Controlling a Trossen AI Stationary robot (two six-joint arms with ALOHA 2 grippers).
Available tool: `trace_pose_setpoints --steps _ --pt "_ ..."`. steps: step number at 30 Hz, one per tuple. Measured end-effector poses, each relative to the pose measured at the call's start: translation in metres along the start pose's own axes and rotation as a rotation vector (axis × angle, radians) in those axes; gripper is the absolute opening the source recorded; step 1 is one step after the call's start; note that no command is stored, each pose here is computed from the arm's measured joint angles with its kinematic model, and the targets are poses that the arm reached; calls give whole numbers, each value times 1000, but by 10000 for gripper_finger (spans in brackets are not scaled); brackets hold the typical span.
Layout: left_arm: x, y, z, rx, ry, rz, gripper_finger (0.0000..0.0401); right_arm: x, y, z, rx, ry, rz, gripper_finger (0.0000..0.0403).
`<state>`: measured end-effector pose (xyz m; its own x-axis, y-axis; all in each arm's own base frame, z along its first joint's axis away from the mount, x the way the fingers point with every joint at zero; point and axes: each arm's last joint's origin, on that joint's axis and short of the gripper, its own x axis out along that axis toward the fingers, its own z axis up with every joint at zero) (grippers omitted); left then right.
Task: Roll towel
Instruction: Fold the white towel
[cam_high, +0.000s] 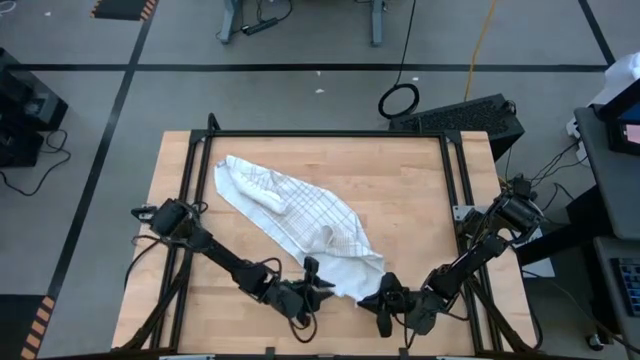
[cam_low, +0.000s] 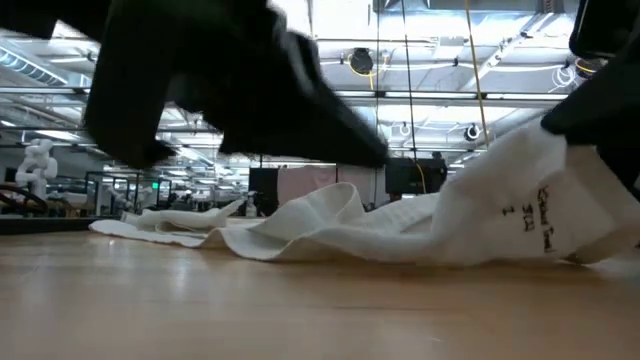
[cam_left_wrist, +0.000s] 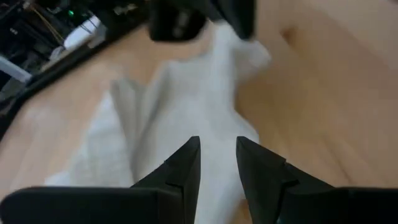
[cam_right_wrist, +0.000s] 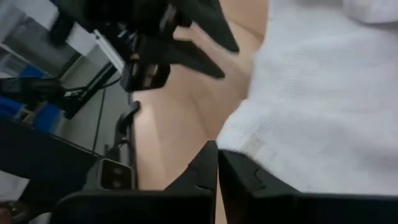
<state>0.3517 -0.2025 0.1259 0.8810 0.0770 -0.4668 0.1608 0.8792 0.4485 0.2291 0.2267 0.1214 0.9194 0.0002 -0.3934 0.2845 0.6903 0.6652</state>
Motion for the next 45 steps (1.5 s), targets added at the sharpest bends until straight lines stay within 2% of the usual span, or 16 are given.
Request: trace_pose_setpoints --steps 4,8,11,14,18,21,23,26,29,34,37,39,42,45 --pt "8 -13 -17 44 60 11 110 1 -1 0 18 -1 -11 4" --pt "14 -18 -27 23 92 123 110 -1 0 -2 6 9 0 19" --pt "14 -18 -29 33 112 150 106 -4 1 -5 6 32 12 40" --pt "9 -17 -25 62 113 144 88 -7 3 -10 -35 85 38 65" --pt "-4 -19 -15 134 98 113 45 -15 3 -18 -115 130 48 93" --pt "-15 -14 -1 122 66 114 10 -21 1 -25 -174 164 37 105" --pt "-18 -10 -1 118 91 112 6 -22 -1 -28 -187 215 30 107" --pt "-21 -5 -1 80 114 118 21 -23 -2 -30 -197 260 28 109" --pt "-19 0 -7 36 164 127 37 -23 -5 -29 -280 215 2 105" --pt "-14 7 -27 -72 307 150 51 -17 -15 -20 -437 97 -110 82" --pt "-14 8 -29 -124 321 152 51 -10 -22 -12 -466 34 -192 61" --pt "-14 9 -29 -122 321 145 51 -2 -27 -8 -461 50 -217 43" --pt "-20 16 -13 -99 281 138 51 6 -39 -14 -450 141 -241 16" --pt "-25 30 10 -98 207 147 51 8 -44 -23 -420 153 -260 3"
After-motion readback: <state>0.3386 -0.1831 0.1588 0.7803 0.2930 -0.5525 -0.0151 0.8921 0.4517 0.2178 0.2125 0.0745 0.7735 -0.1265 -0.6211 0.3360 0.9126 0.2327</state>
